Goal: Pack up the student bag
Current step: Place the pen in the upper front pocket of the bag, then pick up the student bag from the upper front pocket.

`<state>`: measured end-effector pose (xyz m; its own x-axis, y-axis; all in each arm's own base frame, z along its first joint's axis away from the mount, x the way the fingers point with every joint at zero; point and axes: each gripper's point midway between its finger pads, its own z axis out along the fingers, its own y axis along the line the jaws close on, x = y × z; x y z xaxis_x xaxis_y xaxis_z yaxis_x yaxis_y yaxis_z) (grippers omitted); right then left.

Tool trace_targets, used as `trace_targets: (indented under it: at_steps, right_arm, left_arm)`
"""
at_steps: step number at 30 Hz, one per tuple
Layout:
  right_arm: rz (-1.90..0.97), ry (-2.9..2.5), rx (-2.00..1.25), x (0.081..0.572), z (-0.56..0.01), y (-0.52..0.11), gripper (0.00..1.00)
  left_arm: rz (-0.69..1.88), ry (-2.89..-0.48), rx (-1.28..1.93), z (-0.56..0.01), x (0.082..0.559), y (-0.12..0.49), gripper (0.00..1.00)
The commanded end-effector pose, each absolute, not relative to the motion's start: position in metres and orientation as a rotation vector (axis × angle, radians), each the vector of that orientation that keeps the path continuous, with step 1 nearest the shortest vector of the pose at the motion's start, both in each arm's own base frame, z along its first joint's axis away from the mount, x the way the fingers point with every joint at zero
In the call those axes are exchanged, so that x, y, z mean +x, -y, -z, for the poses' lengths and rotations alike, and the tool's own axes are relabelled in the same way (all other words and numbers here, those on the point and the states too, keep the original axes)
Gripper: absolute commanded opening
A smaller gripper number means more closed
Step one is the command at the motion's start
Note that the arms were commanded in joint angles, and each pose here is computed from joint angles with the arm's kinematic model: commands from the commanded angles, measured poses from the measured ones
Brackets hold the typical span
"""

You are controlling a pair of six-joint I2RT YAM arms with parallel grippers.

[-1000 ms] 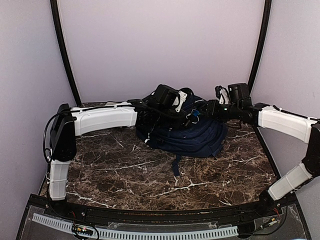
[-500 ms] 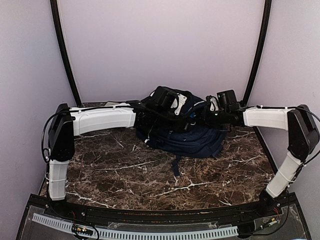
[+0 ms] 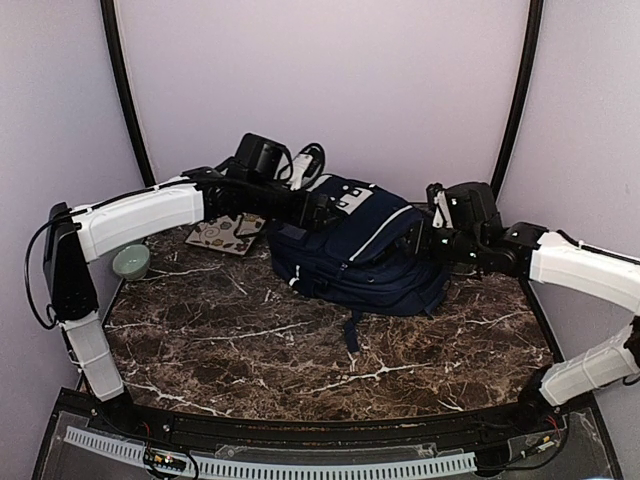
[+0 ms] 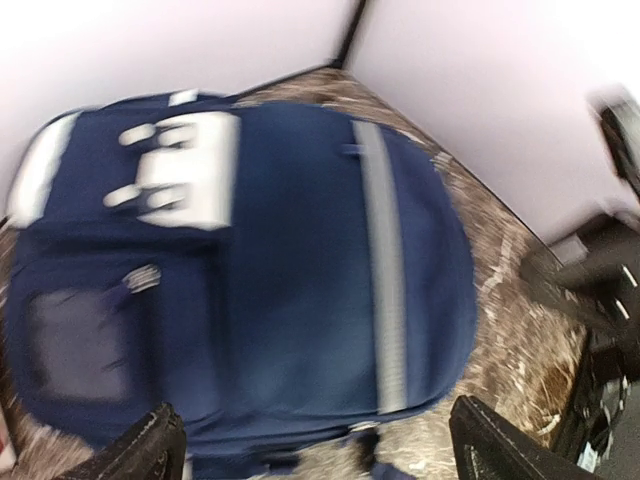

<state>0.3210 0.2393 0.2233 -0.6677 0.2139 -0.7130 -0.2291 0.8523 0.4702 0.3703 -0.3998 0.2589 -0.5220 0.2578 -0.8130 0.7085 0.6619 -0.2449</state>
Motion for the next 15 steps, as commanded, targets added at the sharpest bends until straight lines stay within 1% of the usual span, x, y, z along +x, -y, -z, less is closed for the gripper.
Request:
trace_targets:
  at_steps: [1, 4, 7, 9, 12, 15]
  right_arm:
    - [-0.575, -2.169, 0.101, 0.311, -0.210, -0.258, 0.34]
    - [-0.648, -2.148, 0.104, 0.303, -0.205, -0.294, 0.35]
    - [-0.779, -2.155, 0.081, 0.297, -0.195, -0.331, 0.31]
    - [-0.802, -2.178, 0.060, 0.298, -0.188, -0.350, 0.28]
    - [-0.789, -2.211, 0.040, 0.301, -0.171, -0.369, 0.28]
    - [-0.803, -2.223, 0.075, 0.303, -0.158, -0.374, 0.29]
  left_arm:
    - [0.713, -2.306, 0.455, -0.216, 0.388, 0.338, 0.96]
    - [0.628, -2.377, 0.351, -0.183, 0.397, 0.311, 0.98]
    - [0.606, -2.404, 0.273, -0.164, 0.407, 0.289, 0.99]
    - [0.624, -2.411, 0.212, -0.159, 0.416, 0.277, 0.99]
    - [0.655, -2.390, 0.137, -0.151, 0.429, 0.264, 0.99]
    - [0.660, -2.390, 0.103, -0.140, 0.443, 0.258, 0.99]
